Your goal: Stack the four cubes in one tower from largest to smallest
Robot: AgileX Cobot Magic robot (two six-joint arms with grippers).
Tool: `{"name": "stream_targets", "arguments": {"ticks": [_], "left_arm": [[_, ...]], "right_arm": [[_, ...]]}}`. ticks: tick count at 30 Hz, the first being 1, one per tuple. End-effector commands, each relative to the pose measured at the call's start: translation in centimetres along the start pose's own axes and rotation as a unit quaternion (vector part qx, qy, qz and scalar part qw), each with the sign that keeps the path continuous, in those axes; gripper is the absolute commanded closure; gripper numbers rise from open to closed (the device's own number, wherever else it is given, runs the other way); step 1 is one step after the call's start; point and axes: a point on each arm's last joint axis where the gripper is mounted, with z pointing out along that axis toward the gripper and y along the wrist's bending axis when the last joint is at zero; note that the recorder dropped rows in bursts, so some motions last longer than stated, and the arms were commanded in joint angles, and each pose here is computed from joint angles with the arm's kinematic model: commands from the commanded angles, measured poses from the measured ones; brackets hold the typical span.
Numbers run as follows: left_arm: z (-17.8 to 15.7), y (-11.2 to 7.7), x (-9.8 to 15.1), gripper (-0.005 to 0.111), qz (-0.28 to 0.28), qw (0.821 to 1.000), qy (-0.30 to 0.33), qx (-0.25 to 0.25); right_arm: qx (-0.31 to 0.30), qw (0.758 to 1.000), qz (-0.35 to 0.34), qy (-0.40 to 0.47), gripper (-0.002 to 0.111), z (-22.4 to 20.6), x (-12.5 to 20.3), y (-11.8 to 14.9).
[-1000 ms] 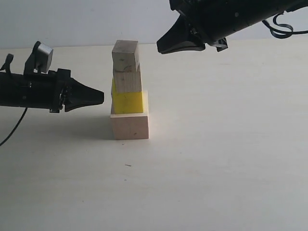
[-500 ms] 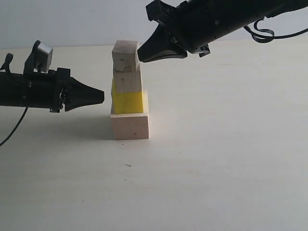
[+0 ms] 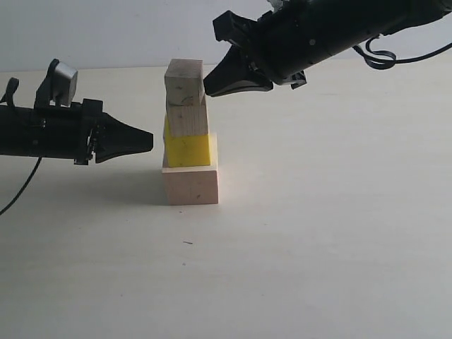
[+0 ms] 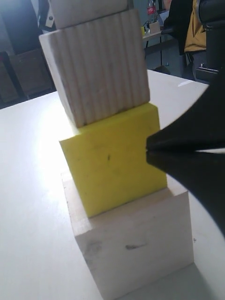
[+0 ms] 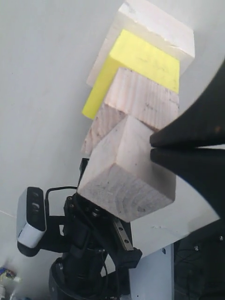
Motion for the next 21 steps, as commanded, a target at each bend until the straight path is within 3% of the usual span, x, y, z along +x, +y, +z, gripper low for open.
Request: {"name": "stream_targets", "arguments": {"ticks": [1,21], "left_arm": [[-0.12,-0.48,-0.19,0.107,0.004,1.0,-0.006,0.008],[-0.12,-0.47,-0.17,0.107,0.004,1.0,-0.005,0.007]], "right_arm": [[-0.002,1.0,-0.006,-0.013,0.108,0.03,-0.18,0.08],[-0.02,1.0,-0.004,-0.014,0.108,0.92,-0.21,-0.54]]}}
